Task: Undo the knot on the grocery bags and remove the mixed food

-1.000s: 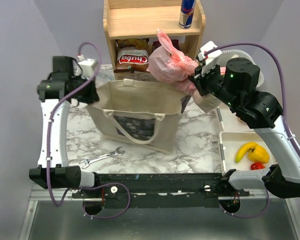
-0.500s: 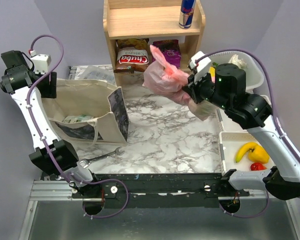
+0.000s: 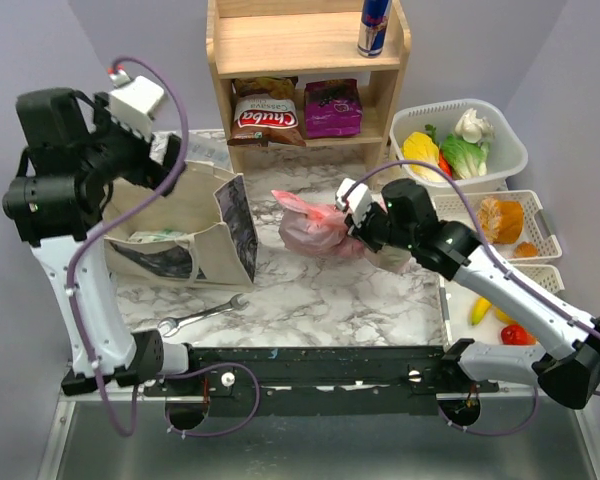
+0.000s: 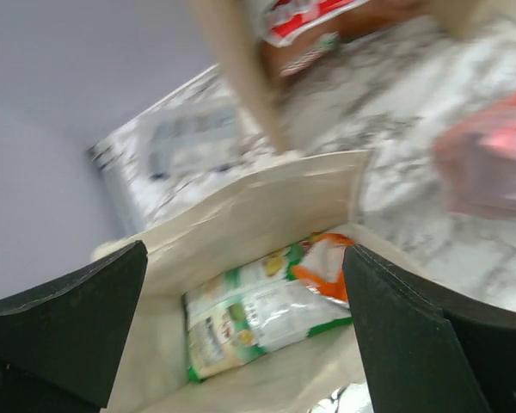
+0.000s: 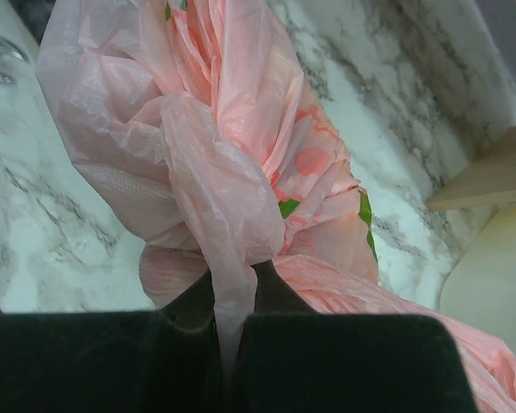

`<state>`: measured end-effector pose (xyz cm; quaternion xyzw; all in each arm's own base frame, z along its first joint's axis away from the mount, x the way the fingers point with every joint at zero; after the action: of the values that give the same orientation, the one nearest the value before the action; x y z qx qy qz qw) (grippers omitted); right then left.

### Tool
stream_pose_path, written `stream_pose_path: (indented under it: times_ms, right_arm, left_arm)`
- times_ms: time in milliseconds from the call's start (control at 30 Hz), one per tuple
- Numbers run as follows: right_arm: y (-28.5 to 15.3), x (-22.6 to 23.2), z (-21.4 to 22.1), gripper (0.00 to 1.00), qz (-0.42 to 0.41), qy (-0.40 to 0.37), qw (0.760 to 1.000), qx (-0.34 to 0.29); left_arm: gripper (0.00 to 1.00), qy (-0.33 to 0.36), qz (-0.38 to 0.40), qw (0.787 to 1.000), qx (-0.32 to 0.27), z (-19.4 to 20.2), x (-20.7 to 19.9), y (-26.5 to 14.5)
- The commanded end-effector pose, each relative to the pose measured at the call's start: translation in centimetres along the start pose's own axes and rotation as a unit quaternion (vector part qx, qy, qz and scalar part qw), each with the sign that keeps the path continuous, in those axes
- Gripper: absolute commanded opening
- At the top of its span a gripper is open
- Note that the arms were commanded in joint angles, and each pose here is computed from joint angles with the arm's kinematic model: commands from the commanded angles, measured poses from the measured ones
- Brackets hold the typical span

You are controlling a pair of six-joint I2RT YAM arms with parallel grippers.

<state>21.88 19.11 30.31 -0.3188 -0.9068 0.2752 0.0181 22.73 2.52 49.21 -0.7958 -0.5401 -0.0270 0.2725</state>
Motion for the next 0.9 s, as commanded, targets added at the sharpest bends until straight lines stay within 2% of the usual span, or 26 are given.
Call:
stream_pose_path:
  times_ms: [0, 133, 167, 200, 233, 267, 300, 367, 400, 500, 600, 667, 767, 867]
  right_arm:
    - [2.7, -0.8, -0.9, 0.01, 0.027, -0.074, 0.99, -0.113]
    - [4.6, -1.0, 2.1, 0.01, 0.054, -0.14, 0.979, -0.137]
    - [4.9, -0.6, 3.3, 0.09, 0.045, -0.158, 0.977, -0.135]
    - [4.9, -0.1, 4.2, 0.28, 0.024, -0.17, 0.977, -0.128]
    - [4.6, 0.6, 5.1, 0.53, -0.008, -0.178, 0.977, -0.118]
    - [4.1, 1.4, 6.0, 0.68, -0.045, -0.176, 0.979, -0.096]
    - [3.2, 2.1, 6.0, 0.79, -0.078, -0.169, 0.978, -0.092]
    - [1.2, 2.9, 5.9, 0.91, -0.113, -0.141, 0.981, -0.074]
    - [0.0, 3.1, 5.5, 0.94, -0.121, -0.129, 0.982, -0.065]
    - [-2.5, 2.9, 3.6, 0.93, -0.099, -0.051, 0.993, -0.044]
    - [-3.5, 2.1, 2.2, 0.8, -0.057, 0.013, 0.998, -0.013]
    - [-3.5, 2.0, 2.2, 0.7, -0.05, 0.029, 0.998, 0.001]
    - [-3.4, 2.5, 3.5, 0.62, -0.061, 0.042, 0.997, 0.018]
    - [-3.4, 3.1, 5.4, 0.58, -0.069, 0.048, 0.996, 0.027]
  left_arm:
    - [0.99, 0.053, 0.176, 0.98, -0.079, -0.5, -6.4, 0.7]
    - [0.99, 0.068, 0.282, 0.948, -0.131, -0.5, -10.8, 1.8]
    - [0.99, 0.063, 0.307, 0.939, -0.143, -0.4, -11.9, 1.9]
    - [0.99, 0.068, 0.329, 0.928, -0.161, -0.6, -12.9, 1.9]
    - [0.98, 0.075, 0.349, 0.918, -0.171, -0.4, -14.0, 2.3]
    - [0.98, 0.087, 0.361, 0.91, -0.184, -0.3, -14.9, 2.3]
    - [0.99, 0.101, 0.374, 0.902, -0.191, 0.1, -15.9, 2.9]
    - [0.98, 0.129, 0.39, 0.888, -0.206, 0.8, -17.4, 3.4]
    - [0.98, 0.142, 0.399, 0.881, -0.211, 1.1, -18.0, 3.7]
    - [0.92, 0.18, 0.424, 0.861, -0.217, 2.0, -19.9, 5.3]
    - [0.76, 0.244, 0.451, 0.828, -0.226, 2.7, -22.5, 7.0]
    - [0.64, 0.3, 0.452, 0.807, -0.236, 3.4, -24.6, 8.3]
    - [0.5, 0.373, 0.453, 0.765, -0.266, 4.7, -27.7, 10.0]
    - [0.39, 0.401, 0.454, 0.746, -0.277, 5.5, -29.6, 12.0]
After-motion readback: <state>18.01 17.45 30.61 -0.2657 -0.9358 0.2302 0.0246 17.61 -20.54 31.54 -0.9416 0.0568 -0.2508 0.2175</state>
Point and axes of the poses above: each gripper's point midway between its finger pads, its own y axis out along the fingers, its own x axis along the line the jaws close on, z = x × y, the point moved 8 cm from there along -y, back along the fingers, and after that the axes turned 9 degrees about y, right-handed, at the moved point
